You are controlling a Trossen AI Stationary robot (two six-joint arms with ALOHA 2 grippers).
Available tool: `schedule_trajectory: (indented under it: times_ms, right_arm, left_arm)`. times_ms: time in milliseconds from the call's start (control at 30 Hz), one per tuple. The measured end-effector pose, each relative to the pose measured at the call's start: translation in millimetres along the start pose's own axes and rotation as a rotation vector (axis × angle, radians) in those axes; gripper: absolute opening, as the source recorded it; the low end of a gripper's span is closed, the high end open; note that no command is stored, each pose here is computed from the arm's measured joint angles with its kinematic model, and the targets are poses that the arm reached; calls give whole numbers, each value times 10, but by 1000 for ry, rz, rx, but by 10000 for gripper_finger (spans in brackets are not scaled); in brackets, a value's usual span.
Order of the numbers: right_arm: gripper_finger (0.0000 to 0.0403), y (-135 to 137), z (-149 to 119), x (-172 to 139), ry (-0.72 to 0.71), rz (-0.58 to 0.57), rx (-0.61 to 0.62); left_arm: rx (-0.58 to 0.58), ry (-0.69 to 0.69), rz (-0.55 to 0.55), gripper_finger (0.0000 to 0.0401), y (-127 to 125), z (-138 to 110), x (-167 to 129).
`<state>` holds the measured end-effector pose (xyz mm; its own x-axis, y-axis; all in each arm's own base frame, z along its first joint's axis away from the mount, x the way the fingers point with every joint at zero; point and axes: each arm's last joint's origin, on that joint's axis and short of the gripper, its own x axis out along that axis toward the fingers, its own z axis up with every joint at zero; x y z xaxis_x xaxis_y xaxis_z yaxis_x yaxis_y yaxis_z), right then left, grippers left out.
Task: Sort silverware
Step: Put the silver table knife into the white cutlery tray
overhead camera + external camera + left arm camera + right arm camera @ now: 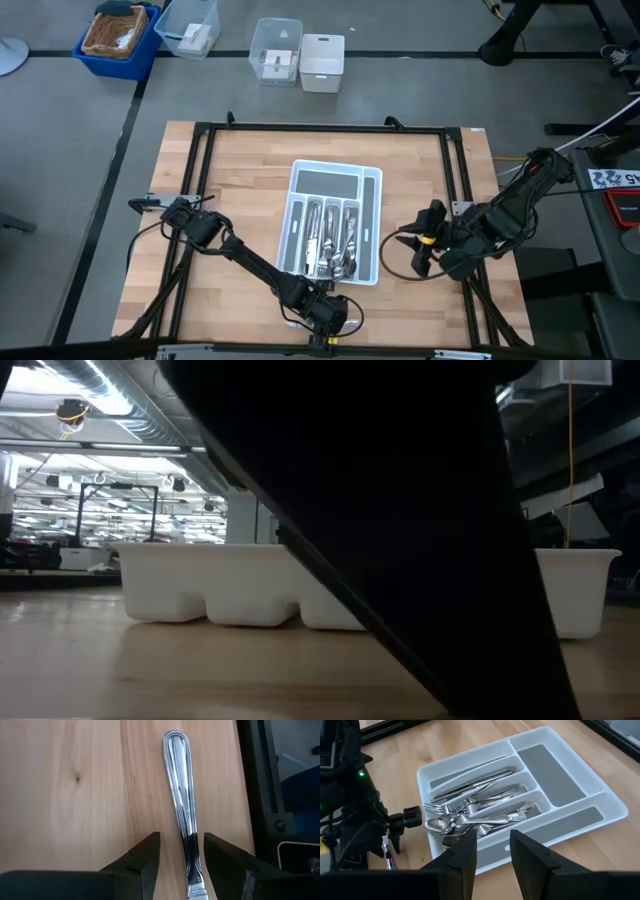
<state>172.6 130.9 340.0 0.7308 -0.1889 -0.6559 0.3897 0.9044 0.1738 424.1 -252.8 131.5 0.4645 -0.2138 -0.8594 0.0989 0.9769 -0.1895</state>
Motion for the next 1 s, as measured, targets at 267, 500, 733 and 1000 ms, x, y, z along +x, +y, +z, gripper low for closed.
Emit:
schedule_trajectory:
  times_ms: [267,500,733,1000]
  right_arm:
    - [120,123,-42,118,19,3,-6]
    - [120,129,-49,124,33,9,-8]
    - [120,142,-73,121,114,57,-9]
    - [120,144,-77,120,126,65,-9]
  left_arm:
    - [5,81,94,127,-81,-163,-17]
    - [-30,138,135,91,-24,-210,-25]
    - [-8,226,125,74,31,-256,-43]
    - [2,314,111,77,53,-317,-72]
